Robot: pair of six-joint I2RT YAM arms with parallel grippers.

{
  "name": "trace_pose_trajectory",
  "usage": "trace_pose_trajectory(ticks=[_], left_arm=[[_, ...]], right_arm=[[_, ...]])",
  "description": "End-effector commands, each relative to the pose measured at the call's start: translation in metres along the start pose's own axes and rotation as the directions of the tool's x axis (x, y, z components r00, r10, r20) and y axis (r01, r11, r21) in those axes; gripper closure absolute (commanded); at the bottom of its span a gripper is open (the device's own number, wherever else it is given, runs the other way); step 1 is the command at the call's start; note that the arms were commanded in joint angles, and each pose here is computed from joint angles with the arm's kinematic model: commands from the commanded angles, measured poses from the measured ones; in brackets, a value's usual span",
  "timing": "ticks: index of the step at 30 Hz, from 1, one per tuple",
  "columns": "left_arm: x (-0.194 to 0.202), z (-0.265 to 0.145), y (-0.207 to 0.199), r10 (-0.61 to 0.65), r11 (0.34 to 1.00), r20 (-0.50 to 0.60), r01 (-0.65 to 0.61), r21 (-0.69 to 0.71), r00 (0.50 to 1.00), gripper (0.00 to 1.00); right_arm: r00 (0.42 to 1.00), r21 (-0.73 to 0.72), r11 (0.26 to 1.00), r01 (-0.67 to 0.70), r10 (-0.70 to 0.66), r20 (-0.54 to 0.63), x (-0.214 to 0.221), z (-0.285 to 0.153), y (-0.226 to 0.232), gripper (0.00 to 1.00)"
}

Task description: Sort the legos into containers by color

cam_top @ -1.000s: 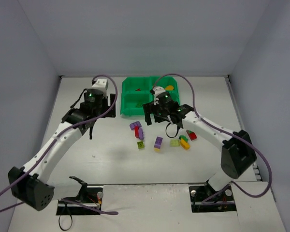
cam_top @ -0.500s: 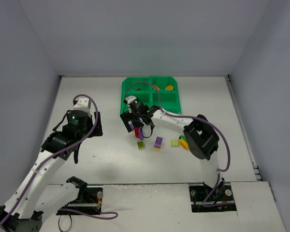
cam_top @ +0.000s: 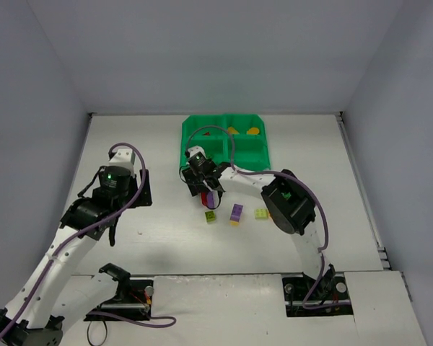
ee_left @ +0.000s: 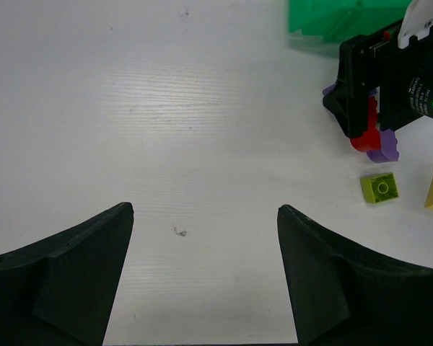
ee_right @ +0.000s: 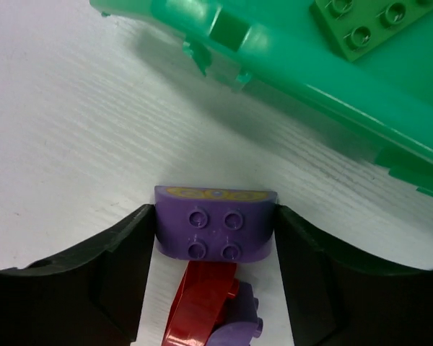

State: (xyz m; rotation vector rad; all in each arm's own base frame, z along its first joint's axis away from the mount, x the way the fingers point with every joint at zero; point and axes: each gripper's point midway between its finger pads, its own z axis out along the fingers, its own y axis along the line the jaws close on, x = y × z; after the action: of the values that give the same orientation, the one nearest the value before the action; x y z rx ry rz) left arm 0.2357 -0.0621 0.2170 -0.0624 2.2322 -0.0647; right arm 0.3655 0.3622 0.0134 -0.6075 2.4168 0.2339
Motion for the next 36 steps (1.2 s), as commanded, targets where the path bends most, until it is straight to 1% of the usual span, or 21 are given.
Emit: trace_pose_trajectory(ticks=[1,2,4,5,6,7,8,10,11,13,15,18,19,21,22,26,30,32,34,35,36], left_arm=[[-0.01,0.0,-0.001,-0.007,1.0,0.029,0.007,-0.002,1.0,0.26],[-0.01,0.0,-0.001,-0.009,1.0,0.028,0.009,0.001,1.0,0.26],[-0.011,0.0,-0.002,-0.014,1.0,0.029,0.014,0.005,0.999,0.25],[-0.012,0.0,-0.003,-0.018,1.0,0.033,0.018,0.008,0.999,0.25],[-0.011,0.0,-0.003,-0.02,1.0,0.031,0.02,0.01,0.999,0.25],[-0.012,0.0,-0.004,-0.022,1.0,0.037,0.022,0.013,0.999,0.26],[-0.012,0.0,-0.003,-0.025,1.0,0.039,0.025,0.012,0.999,0.25],[-0.012,0.001,-0.005,-0.027,1.0,0.036,0.026,0.017,0.999,0.26],[-0.012,0.002,-0.006,-0.027,0.999,0.036,0.027,0.021,0.999,0.26],[-0.012,0.004,-0.009,-0.031,0.999,0.033,0.03,0.033,0.999,0.26],[-0.012,0.006,-0.011,-0.035,0.999,0.032,0.034,0.041,0.999,0.26],[-0.011,0.011,-0.017,-0.034,0.998,0.02,0.033,0.061,0.999,0.26],[-0.012,0.012,-0.02,-0.035,0.997,0.017,0.034,0.071,0.999,0.26],[-0.013,0.014,-0.023,-0.035,0.996,0.016,0.033,0.084,0.999,0.25],[-0.013,0.015,-0.024,-0.036,0.995,0.015,0.034,0.09,0.999,0.25],[-0.012,0.015,-0.03,-0.034,0.992,0.01,0.033,0.121,0.999,0.26],[-0.009,0.016,-0.038,-0.016,0.986,-0.001,0.016,0.164,1.0,0.25],[-0.009,0.015,-0.042,-0.012,0.982,-0.002,0.012,0.191,1.0,0.26],[-0.007,0.015,-0.048,-0.006,0.975,-0.01,0.008,0.222,1.0,0.25],[-0.006,0.015,-0.048,-0.003,0.975,-0.009,0.005,0.222,1.0,0.26],[-0.004,0.014,-0.053,0.002,0.968,-0.022,0.003,0.252,1.0,0.25]], right_arm=[[1.0,0.016,1.0,-0.008,0.008,-0.003,0.008,0.003,-0.001,0.45],[1.0,0.008,1.0,-0.006,0.006,-0.004,0.009,0.001,0.001,0.59],[1.0,-0.016,1.0,0.0,0.0,0.01,0.008,-0.003,0.006,0.76],[1.0,-0.041,0.999,0.012,-0.011,0.02,0.006,-0.011,0.012,0.9],[0.999,-0.059,0.998,0.019,-0.018,0.027,0.004,-0.017,0.015,0.95],[0.998,-0.079,0.997,0.02,-0.016,0.058,-0.008,-0.029,0.019,0.99],[0.996,-0.092,0.996,0.021,-0.013,0.083,-0.017,-0.038,0.023,1.0],[0.986,-0.112,0.993,0.021,-0.002,0.165,-0.043,-0.056,0.029,1.0],[0.976,-0.117,0.993,0.016,0.011,0.219,-0.062,-0.076,0.028,1.0],[0.951,-0.098,0.995,0.014,0.017,0.308,-0.093,-0.106,0.021,1.0],[0.932,-0.075,0.997,0.009,0.018,0.363,-0.112,-0.125,0.012,1.0],[0.912,-0.036,0.998,-0.052,0.062,0.405,-0.131,-0.144,-0.019,1.0],[0.904,-0.008,0.995,-0.104,0.098,0.415,-0.137,-0.146,-0.041,1.0],[0.911,0.036,0.986,-0.16,0.133,0.391,-0.13,-0.143,-0.07,1.0],[0.904,0.07,0.973,-0.22,0.177,0.388,-0.127,-0.14,-0.095,0.99],[0.892,0.121,0.945,-0.303,0.236,0.386,-0.124,-0.132,-0.14,0.97],[0.888,0.15,0.927,-0.345,0.27,0.373,-0.122,-0.117,-0.168,0.91],[0.888,0.157,0.919,-0.363,0.289,0.358,-0.12,-0.103,-0.177,0.86],[0.892,0.162,0.913,-0.374,0.306,0.333,-0.114,-0.088,-0.186,0.83],[0.894,0.164,0.913,-0.374,0.307,0.327,-0.113,-0.084,-0.188,0.78],[0.894,0.163,0.913,-0.374,0.308,0.326,-0.115,-0.081,-0.191,0.75]])
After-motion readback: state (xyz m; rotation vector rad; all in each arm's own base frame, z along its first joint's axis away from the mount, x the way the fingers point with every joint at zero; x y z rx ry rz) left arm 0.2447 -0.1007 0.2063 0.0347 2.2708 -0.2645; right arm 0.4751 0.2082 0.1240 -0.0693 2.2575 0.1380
